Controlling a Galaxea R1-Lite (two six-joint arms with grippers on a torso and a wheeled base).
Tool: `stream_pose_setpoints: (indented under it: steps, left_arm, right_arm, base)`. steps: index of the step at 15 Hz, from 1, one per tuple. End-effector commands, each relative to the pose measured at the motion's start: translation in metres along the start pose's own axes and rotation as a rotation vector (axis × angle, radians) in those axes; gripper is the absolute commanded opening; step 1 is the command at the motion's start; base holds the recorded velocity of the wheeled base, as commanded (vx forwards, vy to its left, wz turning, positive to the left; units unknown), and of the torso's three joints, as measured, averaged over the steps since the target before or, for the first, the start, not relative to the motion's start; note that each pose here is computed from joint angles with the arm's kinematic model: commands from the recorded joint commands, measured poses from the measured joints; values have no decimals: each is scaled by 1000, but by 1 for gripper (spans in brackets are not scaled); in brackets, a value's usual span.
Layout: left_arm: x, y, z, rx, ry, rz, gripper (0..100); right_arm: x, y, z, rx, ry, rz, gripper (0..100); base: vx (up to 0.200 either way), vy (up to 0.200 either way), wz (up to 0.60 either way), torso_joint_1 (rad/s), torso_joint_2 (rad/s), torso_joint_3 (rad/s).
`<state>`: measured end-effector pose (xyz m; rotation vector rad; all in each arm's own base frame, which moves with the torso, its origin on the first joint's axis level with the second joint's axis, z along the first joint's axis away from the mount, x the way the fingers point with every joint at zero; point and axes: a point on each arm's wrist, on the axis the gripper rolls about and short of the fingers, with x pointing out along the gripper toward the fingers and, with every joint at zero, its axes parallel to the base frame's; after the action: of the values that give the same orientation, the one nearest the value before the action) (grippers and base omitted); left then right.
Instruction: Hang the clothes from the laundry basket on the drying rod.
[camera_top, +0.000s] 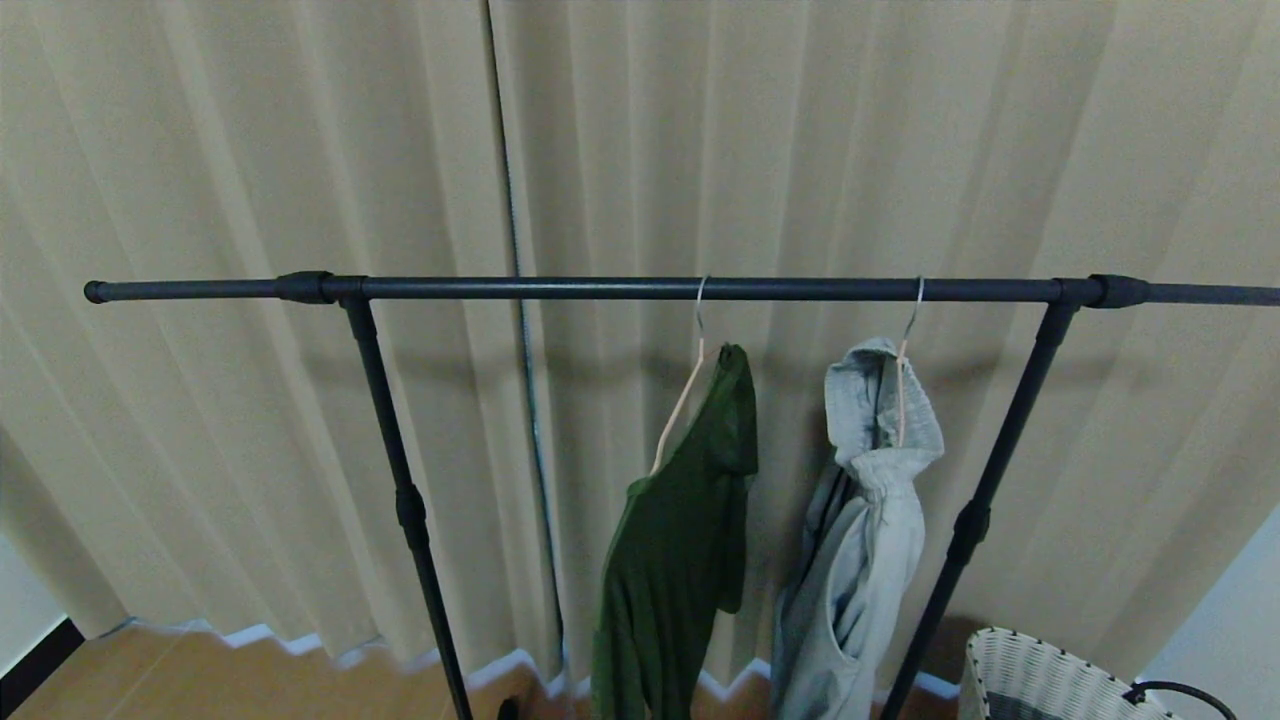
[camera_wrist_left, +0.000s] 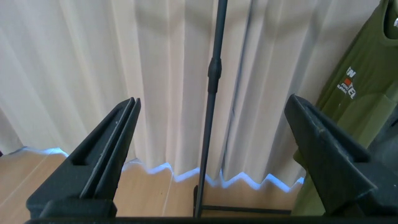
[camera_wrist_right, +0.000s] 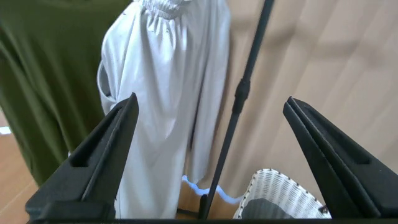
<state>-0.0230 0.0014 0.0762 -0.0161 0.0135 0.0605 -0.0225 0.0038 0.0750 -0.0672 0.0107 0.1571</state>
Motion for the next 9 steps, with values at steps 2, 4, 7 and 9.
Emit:
stream_pose_setpoints:
  steps: [2,4,7,9]
  left_arm:
    - [0,0,0,0,1,1,100]
    - [0,0,0,0,1,1,100]
    - [0,0,0,0,1,1,100]
    - [0,0,0,0,1,1,100]
  right_arm:
    - [0,0,0,5,-5,1,100]
    - [0,0,0,26,-5,-7,100]
    - [0,0,0,22,-7,-7,100]
    - [0,0,0,28,-6,-10,100]
  base:
    - [0,0,0,0,0,0]
    - [0,0,0,0,0,0]
    - [0,0,0,0,0,0]
    - [0,0,0,0,0,0]
